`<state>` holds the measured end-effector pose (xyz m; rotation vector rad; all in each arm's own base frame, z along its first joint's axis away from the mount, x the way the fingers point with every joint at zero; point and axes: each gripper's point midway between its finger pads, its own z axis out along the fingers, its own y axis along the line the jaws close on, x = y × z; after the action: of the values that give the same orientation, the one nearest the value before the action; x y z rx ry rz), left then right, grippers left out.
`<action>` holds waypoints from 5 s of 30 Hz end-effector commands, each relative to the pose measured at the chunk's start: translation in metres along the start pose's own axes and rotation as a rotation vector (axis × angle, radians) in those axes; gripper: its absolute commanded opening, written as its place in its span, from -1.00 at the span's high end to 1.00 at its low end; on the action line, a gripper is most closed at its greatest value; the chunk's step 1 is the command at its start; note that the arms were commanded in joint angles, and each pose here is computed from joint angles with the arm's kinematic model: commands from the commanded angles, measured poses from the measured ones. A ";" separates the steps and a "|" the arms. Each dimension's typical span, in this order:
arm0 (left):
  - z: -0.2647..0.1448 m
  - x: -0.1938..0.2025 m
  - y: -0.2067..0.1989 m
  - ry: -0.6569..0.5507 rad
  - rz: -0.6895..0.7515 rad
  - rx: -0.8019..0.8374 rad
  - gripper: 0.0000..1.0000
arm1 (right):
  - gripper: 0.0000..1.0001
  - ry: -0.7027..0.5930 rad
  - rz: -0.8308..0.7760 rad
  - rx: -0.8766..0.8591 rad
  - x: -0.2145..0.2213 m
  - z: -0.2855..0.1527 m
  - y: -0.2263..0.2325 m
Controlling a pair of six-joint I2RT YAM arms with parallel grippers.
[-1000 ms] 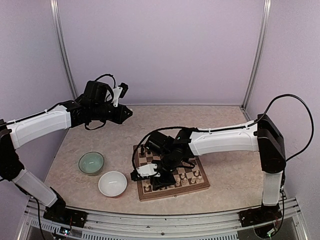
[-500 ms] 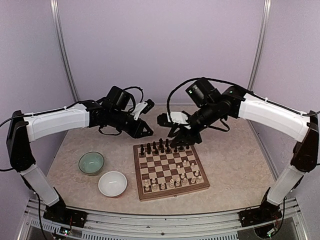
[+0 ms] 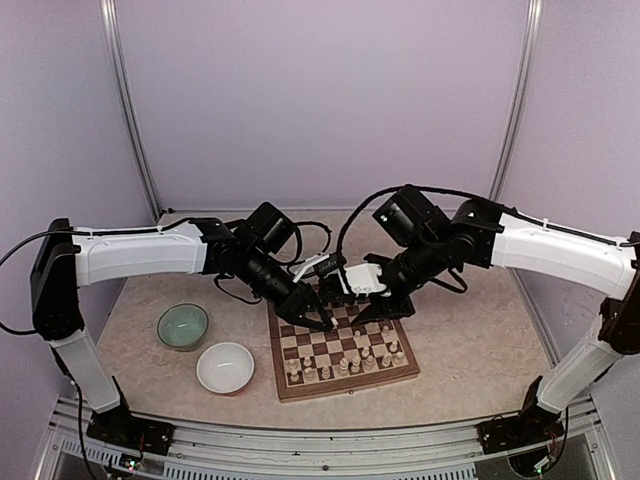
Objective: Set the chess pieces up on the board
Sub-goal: Pass from the left arm to the right, then pass from the right arm to the left, then place the pawn on c2.
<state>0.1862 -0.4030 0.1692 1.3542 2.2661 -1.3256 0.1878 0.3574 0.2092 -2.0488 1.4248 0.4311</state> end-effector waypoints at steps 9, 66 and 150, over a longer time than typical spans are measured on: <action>0.007 0.004 -0.025 0.012 -0.019 0.161 0.78 | 0.10 0.119 -0.116 0.042 -0.004 0.035 0.013; -0.071 -0.112 -0.058 -0.949 0.176 -0.149 0.21 | 0.90 -0.566 0.535 -0.218 -0.022 -0.042 -0.051; 0.039 0.033 0.046 0.135 0.159 -0.565 0.77 | -0.25 -0.261 0.477 0.288 0.132 -0.053 -0.065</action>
<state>0.1916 -0.3931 0.0978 1.3520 2.3393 -0.4957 0.2934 0.2446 0.1952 -1.3581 1.7047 0.6385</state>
